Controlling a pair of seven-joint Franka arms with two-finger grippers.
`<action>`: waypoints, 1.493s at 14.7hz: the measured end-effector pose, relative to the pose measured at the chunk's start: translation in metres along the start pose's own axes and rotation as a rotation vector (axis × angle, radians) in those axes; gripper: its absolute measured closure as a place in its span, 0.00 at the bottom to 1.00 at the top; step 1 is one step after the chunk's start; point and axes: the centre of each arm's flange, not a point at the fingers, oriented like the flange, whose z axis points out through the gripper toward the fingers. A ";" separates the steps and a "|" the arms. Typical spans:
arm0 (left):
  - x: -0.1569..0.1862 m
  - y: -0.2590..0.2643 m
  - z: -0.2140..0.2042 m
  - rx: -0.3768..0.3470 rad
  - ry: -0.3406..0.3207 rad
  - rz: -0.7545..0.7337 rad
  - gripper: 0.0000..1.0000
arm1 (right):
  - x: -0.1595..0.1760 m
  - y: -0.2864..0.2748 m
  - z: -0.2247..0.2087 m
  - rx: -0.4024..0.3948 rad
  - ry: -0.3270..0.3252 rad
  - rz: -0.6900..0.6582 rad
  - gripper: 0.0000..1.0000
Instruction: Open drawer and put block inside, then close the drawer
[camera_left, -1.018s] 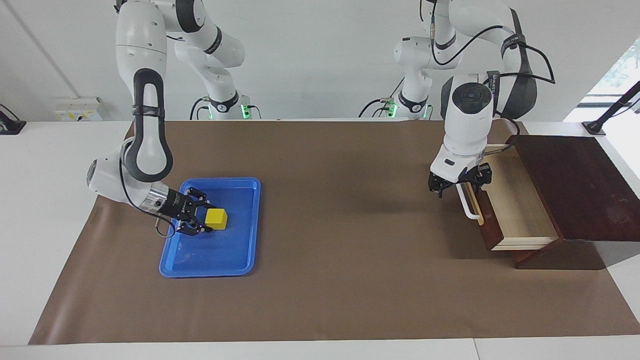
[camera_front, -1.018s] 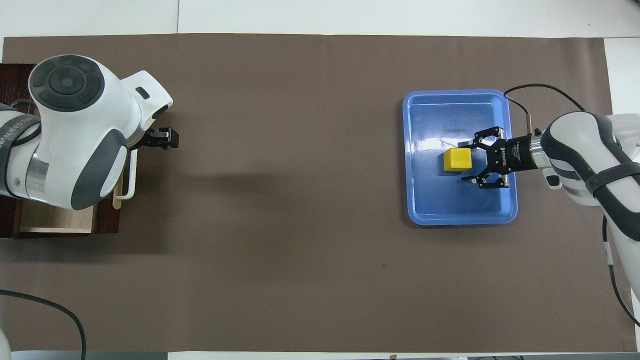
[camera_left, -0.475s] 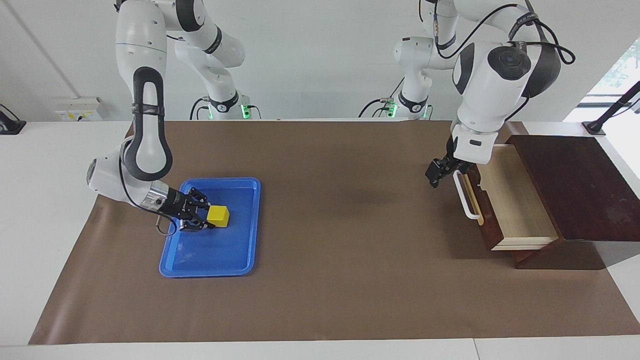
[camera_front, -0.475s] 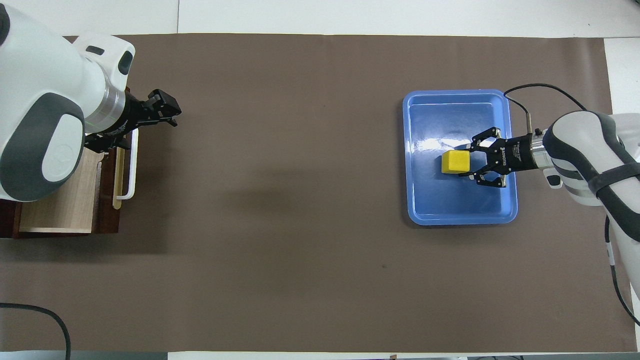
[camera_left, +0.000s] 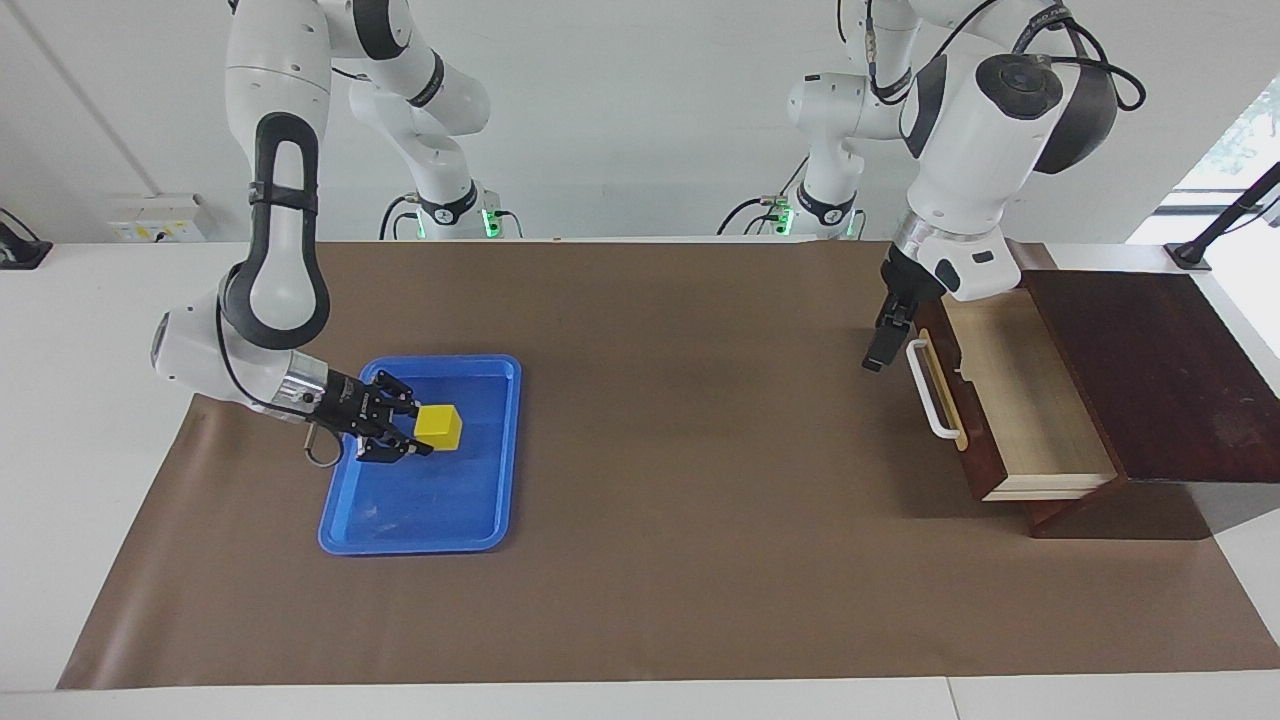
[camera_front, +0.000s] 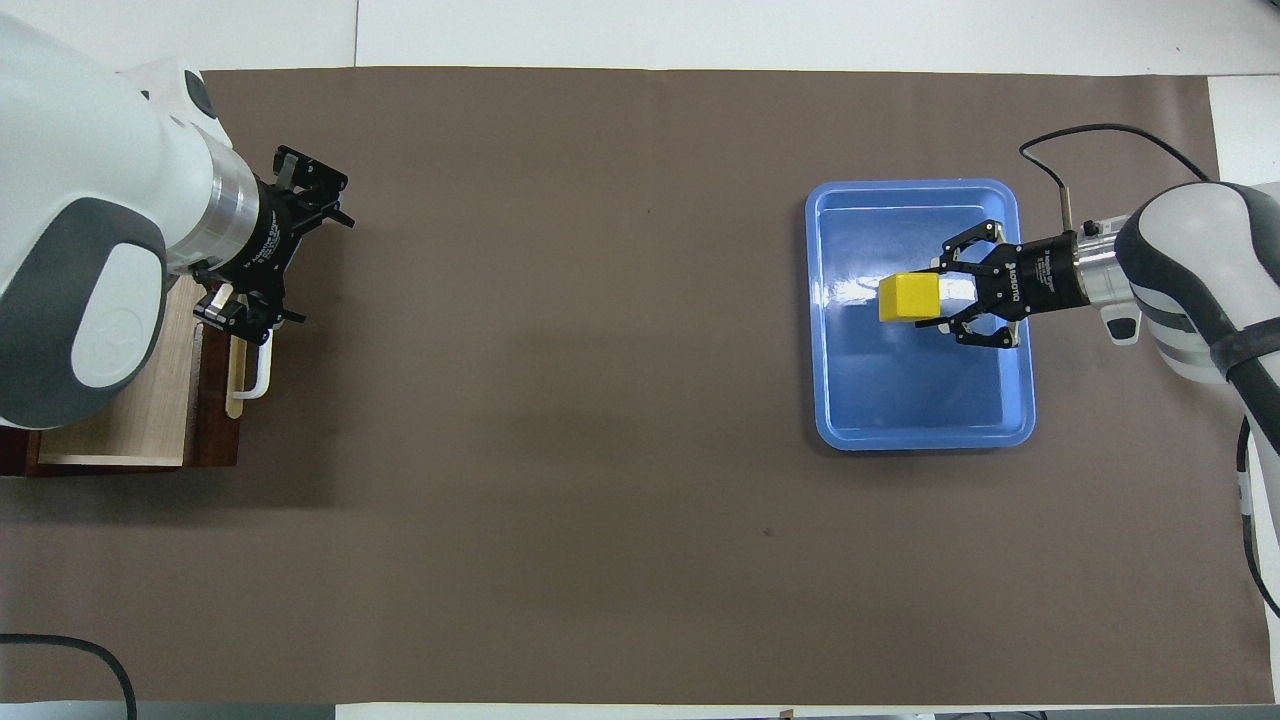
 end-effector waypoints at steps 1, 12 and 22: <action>-0.006 0.001 -0.001 -0.002 -0.001 -0.059 0.00 | -0.020 -0.009 0.004 -0.008 -0.002 -0.016 0.45; -0.113 0.034 0.015 0.023 -0.011 -0.533 0.00 | -0.225 -0.046 0.119 -0.030 0.052 0.076 0.45; -0.196 0.068 0.049 0.029 0.004 -0.541 0.00 | -0.288 -0.035 0.170 -0.046 0.055 0.151 0.45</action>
